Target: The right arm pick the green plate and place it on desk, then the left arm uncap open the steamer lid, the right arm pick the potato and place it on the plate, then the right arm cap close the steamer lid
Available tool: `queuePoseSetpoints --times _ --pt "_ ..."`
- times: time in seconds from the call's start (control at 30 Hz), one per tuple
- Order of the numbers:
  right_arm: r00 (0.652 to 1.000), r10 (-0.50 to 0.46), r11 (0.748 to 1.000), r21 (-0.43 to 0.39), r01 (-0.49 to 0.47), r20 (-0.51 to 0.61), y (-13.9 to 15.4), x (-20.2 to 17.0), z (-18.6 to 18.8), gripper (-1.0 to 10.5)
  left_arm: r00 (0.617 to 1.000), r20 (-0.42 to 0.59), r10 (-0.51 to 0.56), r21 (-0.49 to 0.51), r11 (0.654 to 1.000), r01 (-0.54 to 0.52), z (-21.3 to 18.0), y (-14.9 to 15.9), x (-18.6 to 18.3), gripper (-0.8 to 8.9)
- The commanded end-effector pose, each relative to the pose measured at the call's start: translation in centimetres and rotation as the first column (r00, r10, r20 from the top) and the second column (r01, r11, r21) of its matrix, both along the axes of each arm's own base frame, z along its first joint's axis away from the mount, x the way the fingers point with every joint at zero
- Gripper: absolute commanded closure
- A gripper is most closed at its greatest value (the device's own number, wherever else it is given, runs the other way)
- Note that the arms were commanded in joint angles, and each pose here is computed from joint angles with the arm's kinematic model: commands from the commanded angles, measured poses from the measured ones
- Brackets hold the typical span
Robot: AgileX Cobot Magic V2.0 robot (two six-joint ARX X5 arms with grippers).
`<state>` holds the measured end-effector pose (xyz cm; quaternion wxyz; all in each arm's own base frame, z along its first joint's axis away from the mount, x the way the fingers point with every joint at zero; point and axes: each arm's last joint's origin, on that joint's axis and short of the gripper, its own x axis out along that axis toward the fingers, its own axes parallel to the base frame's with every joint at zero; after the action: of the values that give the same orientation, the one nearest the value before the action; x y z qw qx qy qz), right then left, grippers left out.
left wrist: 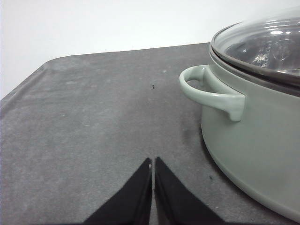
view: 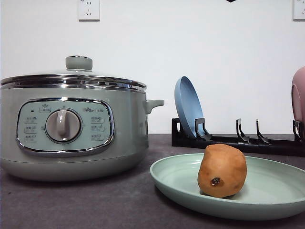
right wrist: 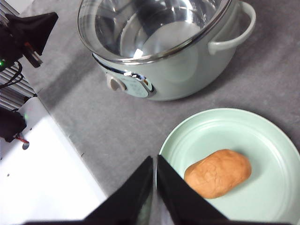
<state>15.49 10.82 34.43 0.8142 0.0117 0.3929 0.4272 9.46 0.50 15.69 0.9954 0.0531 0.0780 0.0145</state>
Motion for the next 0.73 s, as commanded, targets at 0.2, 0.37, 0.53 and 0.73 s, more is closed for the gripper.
queuePoseSetpoints --times 0.2,0.37,0.53,0.73 --pt "1.0 0.011 1.0 0.011 -0.011 0.022 0.2 0.1 0.5 9.4 1.0 -0.024 0.008 -0.011 1.0 -0.008 -0.7 0.0 0.1 8.05" --pt "1.0 0.011 1.0 0.011 -0.011 0.023 0.2 0.1 0.5 9.4 1.0 -0.024 0.008 -0.011 1.0 -0.008 -0.7 0.0 0.1 8.05" --pt "1.0 0.013 1.0 0.012 -0.013 0.023 0.2 0.1 0.5 9.4 1.0 -0.024 0.008 -0.011 1.0 -0.008 -0.7 0.0 0.1 8.05" --pt "0.979 -0.076 0.997 0.007 0.076 0.187 -1.7 0.3 1.7 9.4 1.0 -0.025 0.008 -0.011 1.0 -0.008 -0.7 0.0 0.1 8.05"
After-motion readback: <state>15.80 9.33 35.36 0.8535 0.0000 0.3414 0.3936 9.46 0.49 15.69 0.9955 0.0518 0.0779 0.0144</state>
